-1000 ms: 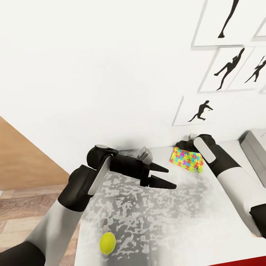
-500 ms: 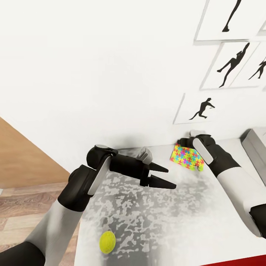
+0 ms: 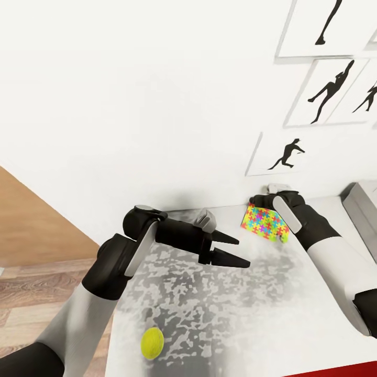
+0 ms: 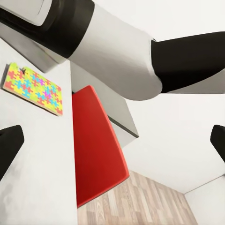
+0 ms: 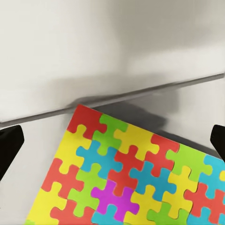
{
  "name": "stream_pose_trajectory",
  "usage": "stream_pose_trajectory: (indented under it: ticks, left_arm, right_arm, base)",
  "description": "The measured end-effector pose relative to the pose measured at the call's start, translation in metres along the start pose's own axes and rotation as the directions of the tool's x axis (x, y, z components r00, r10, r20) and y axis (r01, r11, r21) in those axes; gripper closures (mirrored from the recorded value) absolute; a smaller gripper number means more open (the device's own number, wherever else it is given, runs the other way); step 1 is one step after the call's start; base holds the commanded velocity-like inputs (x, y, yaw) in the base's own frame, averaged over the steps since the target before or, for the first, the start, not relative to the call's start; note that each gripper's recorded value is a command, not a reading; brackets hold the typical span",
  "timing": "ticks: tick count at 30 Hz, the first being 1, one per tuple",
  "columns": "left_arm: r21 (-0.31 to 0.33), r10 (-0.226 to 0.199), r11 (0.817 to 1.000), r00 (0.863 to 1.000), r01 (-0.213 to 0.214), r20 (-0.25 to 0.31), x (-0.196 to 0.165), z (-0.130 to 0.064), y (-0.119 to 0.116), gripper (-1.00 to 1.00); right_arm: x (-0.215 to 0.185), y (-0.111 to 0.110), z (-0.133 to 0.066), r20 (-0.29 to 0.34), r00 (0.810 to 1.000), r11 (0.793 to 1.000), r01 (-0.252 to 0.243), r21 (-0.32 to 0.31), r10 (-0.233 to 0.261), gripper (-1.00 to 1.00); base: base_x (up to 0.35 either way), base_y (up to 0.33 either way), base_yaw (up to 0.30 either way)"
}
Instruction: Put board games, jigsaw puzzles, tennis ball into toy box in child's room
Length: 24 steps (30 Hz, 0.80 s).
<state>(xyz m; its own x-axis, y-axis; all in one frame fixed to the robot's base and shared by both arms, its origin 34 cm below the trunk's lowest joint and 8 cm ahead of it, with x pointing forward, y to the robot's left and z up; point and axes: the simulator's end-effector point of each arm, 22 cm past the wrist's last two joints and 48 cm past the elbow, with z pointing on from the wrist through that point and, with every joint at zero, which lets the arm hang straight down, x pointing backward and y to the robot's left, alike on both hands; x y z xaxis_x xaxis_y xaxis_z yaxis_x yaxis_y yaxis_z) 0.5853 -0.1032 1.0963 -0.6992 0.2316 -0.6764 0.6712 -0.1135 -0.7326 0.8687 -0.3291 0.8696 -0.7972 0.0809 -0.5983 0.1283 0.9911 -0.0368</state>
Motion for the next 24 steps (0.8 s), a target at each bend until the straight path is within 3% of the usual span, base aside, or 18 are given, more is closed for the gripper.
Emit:
stream_pose_trajectory:
  ticks: [24]
  left_arm:
    - [0.003, 0.001, 1.0, 1.0, -0.001, 0.001, -0.0007, 0.001, -0.0009, -1.0]
  right_arm:
    - [0.0013, -0.0001, 0.001, -0.001, 1.0, 1.0, 0.002, 0.002, -0.002, -1.0]
  base:
    - [0.0, 0.0, 0.0]
